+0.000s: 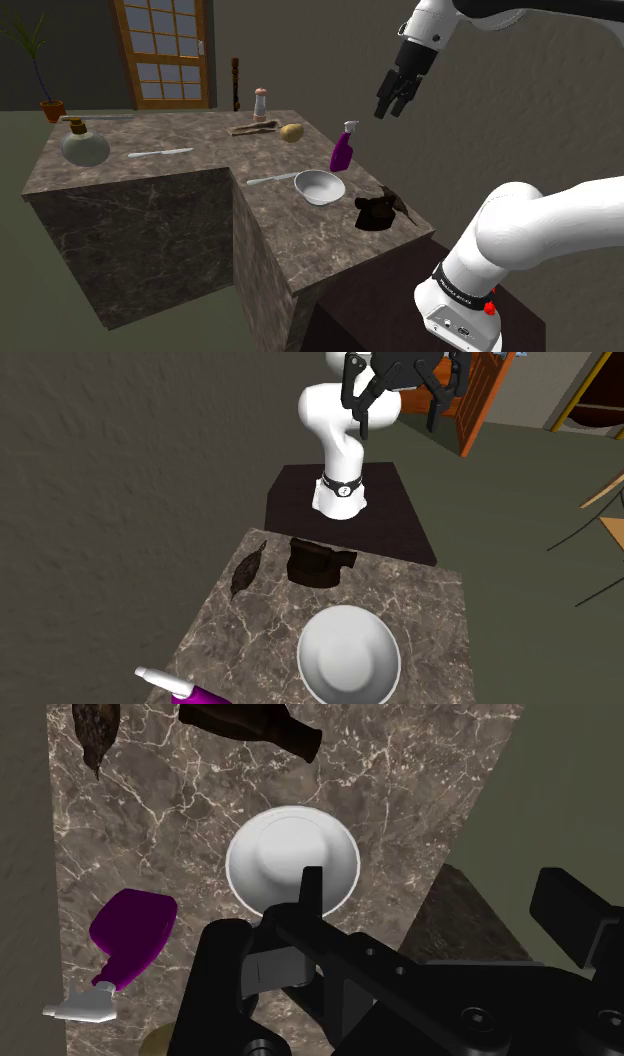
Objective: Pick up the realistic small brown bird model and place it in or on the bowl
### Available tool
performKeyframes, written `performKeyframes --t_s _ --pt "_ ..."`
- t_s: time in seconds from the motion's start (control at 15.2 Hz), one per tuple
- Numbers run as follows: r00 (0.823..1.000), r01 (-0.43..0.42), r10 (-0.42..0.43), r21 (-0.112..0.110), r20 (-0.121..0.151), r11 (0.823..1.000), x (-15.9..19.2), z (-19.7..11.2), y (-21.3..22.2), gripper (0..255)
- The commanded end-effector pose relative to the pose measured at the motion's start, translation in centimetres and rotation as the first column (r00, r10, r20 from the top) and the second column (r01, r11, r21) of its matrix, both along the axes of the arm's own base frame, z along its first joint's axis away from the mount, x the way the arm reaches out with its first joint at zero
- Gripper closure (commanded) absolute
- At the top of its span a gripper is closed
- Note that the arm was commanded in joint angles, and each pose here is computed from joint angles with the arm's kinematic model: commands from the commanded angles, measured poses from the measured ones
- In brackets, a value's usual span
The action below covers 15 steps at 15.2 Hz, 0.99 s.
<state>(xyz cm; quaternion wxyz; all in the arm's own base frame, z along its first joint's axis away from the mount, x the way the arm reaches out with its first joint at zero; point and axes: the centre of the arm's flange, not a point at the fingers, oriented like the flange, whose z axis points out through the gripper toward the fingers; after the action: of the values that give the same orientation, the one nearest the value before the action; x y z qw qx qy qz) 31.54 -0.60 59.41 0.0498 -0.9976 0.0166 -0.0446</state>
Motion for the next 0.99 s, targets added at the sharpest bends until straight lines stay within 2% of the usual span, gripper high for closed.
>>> performKeyframes --t_s 0.0,0.92 --pt "1.0 0.0 0.0 0.0 0.0 1.0 0.0 0.0 0.0 0" --pt "0.999 0.044 -0.043 -0.043 0.018 0.998 -2.9 -14.6 -10.3 0"
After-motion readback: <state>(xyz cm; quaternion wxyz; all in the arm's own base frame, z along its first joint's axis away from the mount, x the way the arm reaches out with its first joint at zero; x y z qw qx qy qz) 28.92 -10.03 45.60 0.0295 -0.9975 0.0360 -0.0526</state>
